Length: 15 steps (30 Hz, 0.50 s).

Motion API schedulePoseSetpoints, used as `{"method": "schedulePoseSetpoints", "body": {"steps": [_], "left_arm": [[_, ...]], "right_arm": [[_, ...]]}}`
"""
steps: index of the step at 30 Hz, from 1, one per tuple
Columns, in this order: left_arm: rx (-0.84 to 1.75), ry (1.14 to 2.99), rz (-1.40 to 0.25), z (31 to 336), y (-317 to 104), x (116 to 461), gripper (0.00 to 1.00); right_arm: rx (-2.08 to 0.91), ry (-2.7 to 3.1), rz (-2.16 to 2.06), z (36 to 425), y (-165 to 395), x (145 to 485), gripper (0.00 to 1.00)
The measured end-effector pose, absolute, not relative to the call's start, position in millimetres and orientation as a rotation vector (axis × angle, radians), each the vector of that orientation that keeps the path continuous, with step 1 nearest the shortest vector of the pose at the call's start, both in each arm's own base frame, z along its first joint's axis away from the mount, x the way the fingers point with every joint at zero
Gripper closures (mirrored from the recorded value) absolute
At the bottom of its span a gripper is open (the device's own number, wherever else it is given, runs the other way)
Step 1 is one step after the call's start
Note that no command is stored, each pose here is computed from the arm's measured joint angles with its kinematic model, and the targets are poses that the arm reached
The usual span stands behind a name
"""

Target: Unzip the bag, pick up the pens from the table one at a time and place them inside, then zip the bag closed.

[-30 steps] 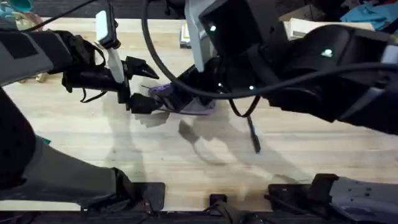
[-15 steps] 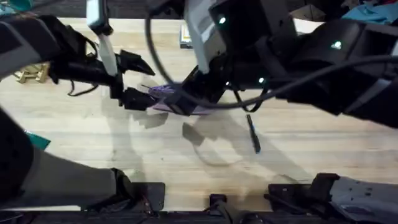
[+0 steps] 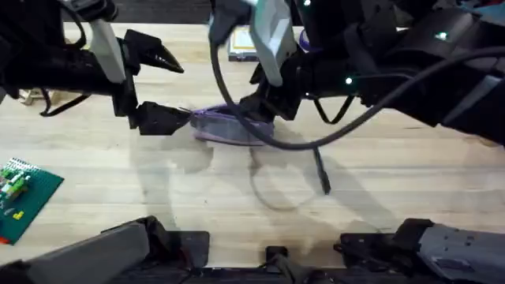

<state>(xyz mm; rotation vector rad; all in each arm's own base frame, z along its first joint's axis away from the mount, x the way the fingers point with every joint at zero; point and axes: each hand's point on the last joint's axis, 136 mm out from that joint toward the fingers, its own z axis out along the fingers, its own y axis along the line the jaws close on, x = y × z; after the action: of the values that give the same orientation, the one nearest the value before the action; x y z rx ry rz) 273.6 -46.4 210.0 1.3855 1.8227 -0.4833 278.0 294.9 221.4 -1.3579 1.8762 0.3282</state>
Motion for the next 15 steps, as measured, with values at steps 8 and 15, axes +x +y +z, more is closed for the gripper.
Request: {"method": "schedulePoseSetpoints", "body": {"steps": [8,15], "left_arm": [[1.403,1.808,-0.426,221,-48,264,0.008],[1.403,1.812,-0.427,221,-48,263,0.008]], "right_arm": [[-1.485,1.811,0.269,209,298,280,0.970],[-1.567,1.875,0.277,168,305,284,0.968]]}}
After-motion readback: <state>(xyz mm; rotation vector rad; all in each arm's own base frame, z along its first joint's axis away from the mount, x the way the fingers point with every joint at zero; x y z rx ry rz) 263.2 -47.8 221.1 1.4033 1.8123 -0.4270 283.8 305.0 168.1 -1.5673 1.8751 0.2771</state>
